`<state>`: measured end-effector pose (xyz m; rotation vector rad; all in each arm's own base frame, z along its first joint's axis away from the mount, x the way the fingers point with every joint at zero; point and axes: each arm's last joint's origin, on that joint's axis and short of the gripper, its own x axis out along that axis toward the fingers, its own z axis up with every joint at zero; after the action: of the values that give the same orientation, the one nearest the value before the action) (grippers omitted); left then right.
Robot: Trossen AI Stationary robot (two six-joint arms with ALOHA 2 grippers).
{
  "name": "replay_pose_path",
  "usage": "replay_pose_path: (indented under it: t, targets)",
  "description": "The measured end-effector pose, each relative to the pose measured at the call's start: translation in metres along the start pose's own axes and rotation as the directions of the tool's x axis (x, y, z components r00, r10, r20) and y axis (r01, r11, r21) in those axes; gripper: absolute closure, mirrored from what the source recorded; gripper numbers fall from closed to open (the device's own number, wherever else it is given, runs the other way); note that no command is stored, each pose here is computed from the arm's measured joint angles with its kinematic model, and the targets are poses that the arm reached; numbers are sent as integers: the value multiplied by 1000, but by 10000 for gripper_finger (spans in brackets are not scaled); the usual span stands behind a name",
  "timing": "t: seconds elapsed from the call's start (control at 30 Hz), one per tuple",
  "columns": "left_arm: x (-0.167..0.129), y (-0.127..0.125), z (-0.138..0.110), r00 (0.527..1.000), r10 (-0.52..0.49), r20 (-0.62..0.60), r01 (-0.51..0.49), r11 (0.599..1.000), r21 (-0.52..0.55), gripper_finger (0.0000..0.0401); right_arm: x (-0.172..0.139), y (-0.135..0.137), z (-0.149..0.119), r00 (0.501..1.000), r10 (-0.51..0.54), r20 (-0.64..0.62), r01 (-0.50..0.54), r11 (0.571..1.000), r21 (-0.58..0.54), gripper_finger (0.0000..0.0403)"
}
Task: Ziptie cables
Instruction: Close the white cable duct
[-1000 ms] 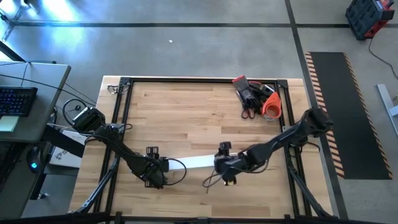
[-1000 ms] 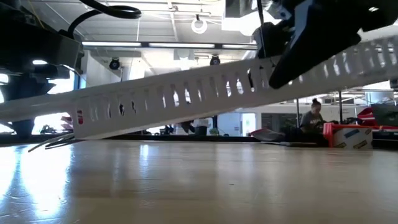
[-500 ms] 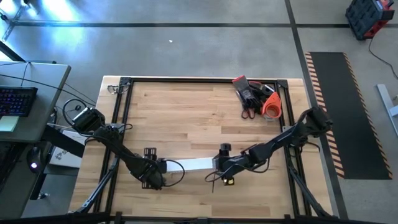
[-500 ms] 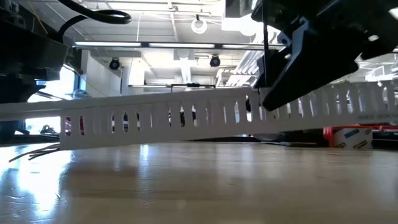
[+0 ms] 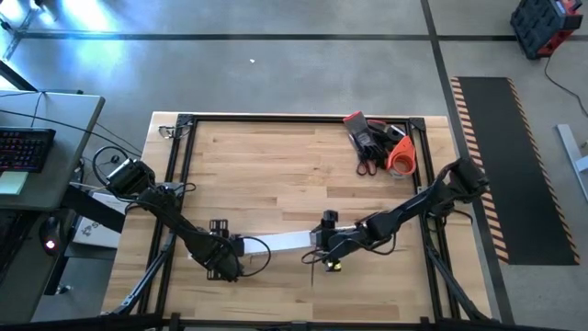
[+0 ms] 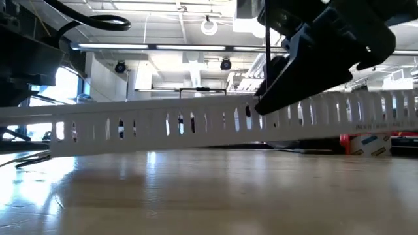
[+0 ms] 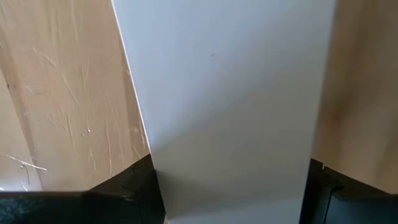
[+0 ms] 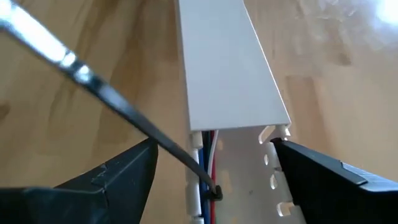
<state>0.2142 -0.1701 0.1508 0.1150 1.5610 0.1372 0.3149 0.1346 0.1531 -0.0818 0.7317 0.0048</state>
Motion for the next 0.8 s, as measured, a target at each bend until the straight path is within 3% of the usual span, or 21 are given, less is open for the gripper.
replay_pose_path:
  t: [0.17, 0.33, 0.53, 0.8]
  targets:
    - [0, 0, -1, 1000, 1, -6, -1, 1000, 8, 185, 17, 4, -7, 997, 79, -12, -79, 996, 28, 96]
    - [0, -1, -1, 1000, 5, -2, -5, 1000, 12, 186, 27, 6, -14, 996, 85, -31, -82, 993, 87, 96]
    - [0, -1, -1, 1000, 0, -3, 0, 1000, -7, 185, 29, 1, -16, 998, -43, -34, 45, 998, 36, 96]
    - [-1, -2, -2, 1000, -8, -10, 8, 1000, -8, 185, 29, -3, -14, 999, -27, -30, 29, 999, 44, 96]
